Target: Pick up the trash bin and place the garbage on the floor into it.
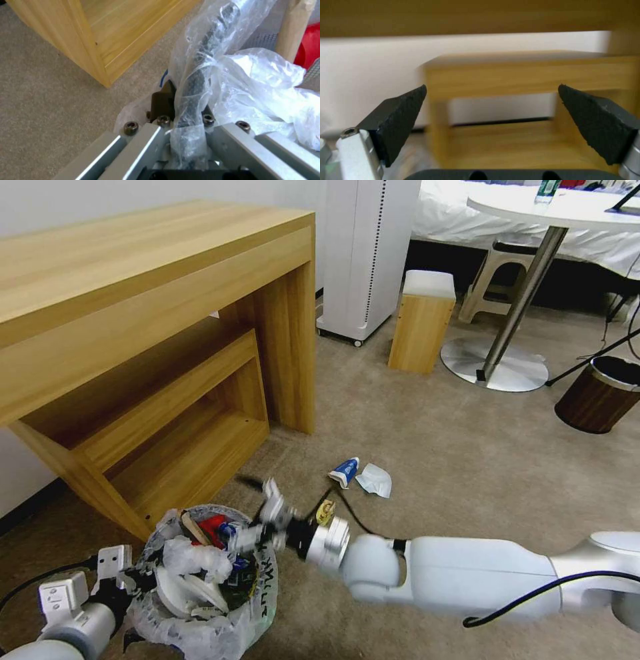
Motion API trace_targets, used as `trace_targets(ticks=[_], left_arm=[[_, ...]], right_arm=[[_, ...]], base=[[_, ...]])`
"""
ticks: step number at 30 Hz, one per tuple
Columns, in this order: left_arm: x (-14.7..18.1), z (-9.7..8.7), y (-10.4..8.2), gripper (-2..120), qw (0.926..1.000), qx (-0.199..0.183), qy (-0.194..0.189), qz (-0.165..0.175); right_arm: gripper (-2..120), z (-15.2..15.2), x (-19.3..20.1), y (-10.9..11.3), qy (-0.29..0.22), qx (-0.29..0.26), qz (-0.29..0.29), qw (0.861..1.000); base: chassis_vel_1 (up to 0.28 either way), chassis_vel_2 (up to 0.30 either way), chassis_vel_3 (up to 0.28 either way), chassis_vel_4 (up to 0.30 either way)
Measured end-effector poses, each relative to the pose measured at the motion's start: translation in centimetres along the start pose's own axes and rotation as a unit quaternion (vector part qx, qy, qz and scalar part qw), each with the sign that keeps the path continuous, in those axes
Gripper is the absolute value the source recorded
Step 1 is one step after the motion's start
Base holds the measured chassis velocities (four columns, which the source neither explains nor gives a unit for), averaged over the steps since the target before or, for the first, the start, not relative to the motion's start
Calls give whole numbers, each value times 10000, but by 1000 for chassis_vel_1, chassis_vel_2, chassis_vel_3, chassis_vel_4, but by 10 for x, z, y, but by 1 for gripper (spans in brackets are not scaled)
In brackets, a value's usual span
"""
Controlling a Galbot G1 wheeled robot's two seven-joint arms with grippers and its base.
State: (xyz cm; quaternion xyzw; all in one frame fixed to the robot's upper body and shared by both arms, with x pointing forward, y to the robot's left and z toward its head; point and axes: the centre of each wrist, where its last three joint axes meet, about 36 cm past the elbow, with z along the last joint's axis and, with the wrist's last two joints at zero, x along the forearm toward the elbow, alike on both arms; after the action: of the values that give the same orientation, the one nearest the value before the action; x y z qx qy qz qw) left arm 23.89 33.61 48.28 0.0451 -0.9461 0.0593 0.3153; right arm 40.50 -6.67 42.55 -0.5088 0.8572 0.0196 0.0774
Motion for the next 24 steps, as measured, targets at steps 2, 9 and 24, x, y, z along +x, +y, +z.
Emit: trace_targets(ticks=[2, 9, 24], left_arm=[[-1, 0, 0, 0, 10000, 8, -10, -5], [-2, 3, -1, 0, 9999, 112, -50, -26], [-7, 6, 1, 0, 9998, 148, -78, -47]], right_arm=[[100, -15, -4, -7, -56, -220, 442, 9988], [100, -68, 27, -61, 432, -1393, 3317, 9320], [99, -22, 127, -42, 3048, -2249, 5337, 7561]], base=[[0, 0, 0, 0], [0, 0, 0, 0], [0, 0, 0, 0]])
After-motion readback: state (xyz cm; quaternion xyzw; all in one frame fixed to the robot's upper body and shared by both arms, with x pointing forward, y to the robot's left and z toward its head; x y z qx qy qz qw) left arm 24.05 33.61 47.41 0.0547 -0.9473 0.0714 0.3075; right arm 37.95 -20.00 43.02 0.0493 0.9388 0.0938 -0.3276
